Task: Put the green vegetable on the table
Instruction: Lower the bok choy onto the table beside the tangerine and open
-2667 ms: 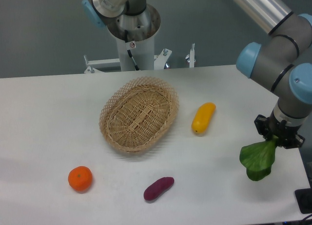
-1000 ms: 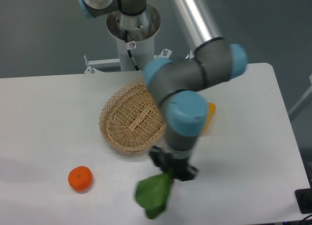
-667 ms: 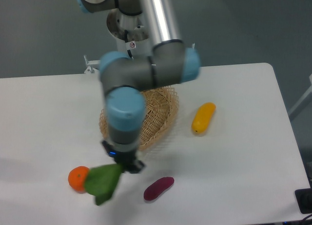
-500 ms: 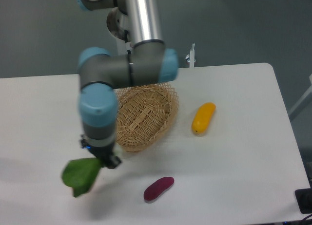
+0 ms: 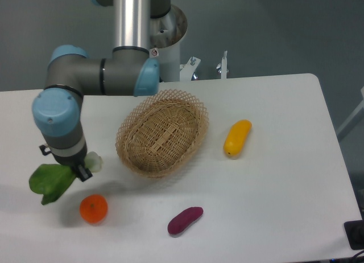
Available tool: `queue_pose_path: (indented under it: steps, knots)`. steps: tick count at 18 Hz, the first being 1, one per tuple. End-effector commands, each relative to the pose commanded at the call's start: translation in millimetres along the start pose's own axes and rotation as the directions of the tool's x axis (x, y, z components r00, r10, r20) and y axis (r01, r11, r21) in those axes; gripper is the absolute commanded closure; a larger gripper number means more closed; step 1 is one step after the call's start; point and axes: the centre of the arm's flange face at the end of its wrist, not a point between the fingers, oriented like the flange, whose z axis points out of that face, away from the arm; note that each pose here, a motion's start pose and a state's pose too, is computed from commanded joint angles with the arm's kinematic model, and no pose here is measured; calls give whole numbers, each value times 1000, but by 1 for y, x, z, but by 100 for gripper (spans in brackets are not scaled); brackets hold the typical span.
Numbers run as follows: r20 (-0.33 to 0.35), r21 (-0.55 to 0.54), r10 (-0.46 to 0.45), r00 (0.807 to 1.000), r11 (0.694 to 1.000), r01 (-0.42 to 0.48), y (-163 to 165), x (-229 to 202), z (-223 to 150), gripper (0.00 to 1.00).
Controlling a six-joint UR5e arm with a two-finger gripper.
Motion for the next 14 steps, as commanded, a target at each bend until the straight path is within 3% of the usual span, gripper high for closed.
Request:
queue_pose_path:
  steps: [5, 8, 10, 14]
  knots:
    - [38, 29, 22, 999, 999, -23, 1, 14, 27, 54]
    - [52, 43, -8, 999, 999, 5, 2, 16, 32, 13]
    - [54, 49, -33, 998, 998, 31, 1, 17, 32, 0]
    - [75, 65, -25, 997, 998, 20, -4, 24, 16, 0]
